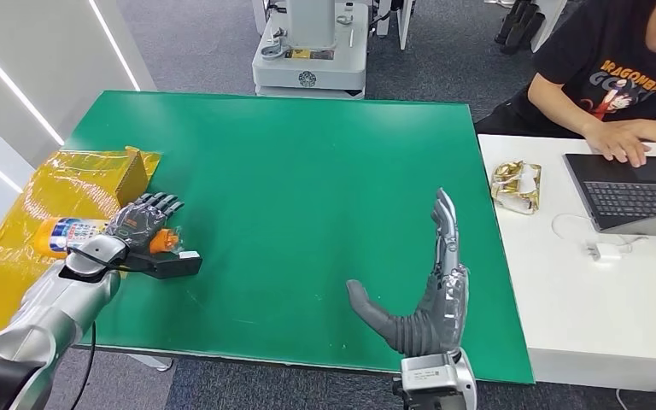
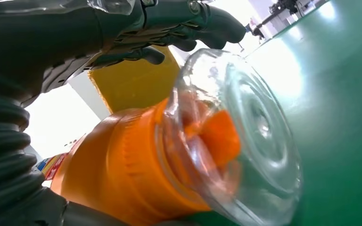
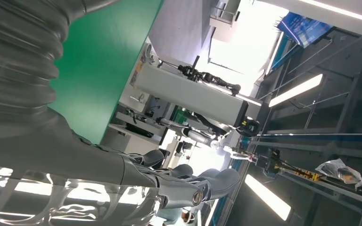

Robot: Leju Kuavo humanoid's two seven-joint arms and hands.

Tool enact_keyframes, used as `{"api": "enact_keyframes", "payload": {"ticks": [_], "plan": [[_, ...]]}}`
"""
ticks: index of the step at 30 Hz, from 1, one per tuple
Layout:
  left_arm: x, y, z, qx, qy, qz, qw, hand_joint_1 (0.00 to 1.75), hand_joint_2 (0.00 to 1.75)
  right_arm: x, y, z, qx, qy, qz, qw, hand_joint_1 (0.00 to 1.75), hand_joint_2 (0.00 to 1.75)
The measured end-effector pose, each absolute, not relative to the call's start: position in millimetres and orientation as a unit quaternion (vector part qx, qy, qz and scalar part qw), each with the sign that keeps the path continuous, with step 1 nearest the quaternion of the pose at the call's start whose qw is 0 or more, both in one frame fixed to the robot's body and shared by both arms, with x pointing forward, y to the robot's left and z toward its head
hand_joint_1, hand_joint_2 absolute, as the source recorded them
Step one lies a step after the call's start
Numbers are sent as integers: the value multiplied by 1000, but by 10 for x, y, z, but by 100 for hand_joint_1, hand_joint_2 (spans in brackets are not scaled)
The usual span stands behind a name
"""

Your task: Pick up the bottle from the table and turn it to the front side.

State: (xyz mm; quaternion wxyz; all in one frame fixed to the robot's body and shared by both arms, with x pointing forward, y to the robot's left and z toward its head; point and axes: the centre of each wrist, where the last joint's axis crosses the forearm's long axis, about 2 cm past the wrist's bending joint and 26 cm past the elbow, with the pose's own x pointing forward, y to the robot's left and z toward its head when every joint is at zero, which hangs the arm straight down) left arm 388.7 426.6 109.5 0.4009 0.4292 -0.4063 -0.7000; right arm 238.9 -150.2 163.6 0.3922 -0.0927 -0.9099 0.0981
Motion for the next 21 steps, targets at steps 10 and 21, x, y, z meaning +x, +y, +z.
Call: {"api": "enact_keyframes", "payload": {"ticks": [10, 21], "plan": [[3804, 4349, 1052, 454, -416, -686, 388, 0, 175, 2379, -1517, 1619, -93, -908, 106, 395, 0, 175], [3650, 4360, 1113, 497, -544, -569, 366, 0, 175, 2361, -1542, 1591, -99, -905, 108, 398, 0, 175]]}}
